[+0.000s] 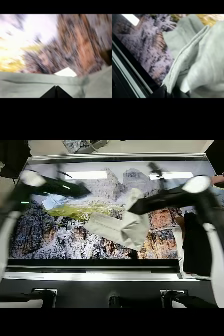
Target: Fold the shirts.
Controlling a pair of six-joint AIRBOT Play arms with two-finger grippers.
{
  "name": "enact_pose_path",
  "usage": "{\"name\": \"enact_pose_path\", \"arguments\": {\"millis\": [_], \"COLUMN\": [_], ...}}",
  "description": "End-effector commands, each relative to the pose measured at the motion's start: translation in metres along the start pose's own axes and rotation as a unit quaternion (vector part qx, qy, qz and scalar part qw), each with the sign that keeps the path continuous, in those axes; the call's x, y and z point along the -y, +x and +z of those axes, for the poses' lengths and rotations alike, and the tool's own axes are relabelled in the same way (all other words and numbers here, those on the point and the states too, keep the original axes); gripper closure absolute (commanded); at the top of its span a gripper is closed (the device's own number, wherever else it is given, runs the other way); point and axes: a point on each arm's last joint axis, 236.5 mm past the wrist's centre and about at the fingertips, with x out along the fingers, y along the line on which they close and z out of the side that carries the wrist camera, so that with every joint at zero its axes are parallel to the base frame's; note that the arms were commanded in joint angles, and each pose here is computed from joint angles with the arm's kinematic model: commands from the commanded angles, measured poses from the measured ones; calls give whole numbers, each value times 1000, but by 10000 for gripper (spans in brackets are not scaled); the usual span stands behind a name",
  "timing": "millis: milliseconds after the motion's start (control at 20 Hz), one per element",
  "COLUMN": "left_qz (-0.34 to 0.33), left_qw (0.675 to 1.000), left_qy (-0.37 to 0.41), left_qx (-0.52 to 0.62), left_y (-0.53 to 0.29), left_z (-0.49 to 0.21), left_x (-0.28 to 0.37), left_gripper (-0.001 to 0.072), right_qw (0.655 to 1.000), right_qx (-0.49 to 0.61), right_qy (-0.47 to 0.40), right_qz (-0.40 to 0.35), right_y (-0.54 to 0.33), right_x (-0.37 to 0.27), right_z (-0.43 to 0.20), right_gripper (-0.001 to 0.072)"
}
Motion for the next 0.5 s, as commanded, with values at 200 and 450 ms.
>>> {"name": "enact_pose_path", "arguments": {"millis": [200,450], "left_qz": [116,116], "left_qw": [976,980], "left_qy": [18,16], "left_qx": [186,161], "left_y": [-211,-201], "left_z": [46,29], "left_x": [-27,-30], "left_gripper": [681,681], "right_qw": [989,984], "right_qx": [6,8], "right_qy": [93,83], "right_qz": [117,160], "right_y": [189,221], "right_x": [-16,-36], "right_z": [13,6], "right_gripper": [667,85]}}
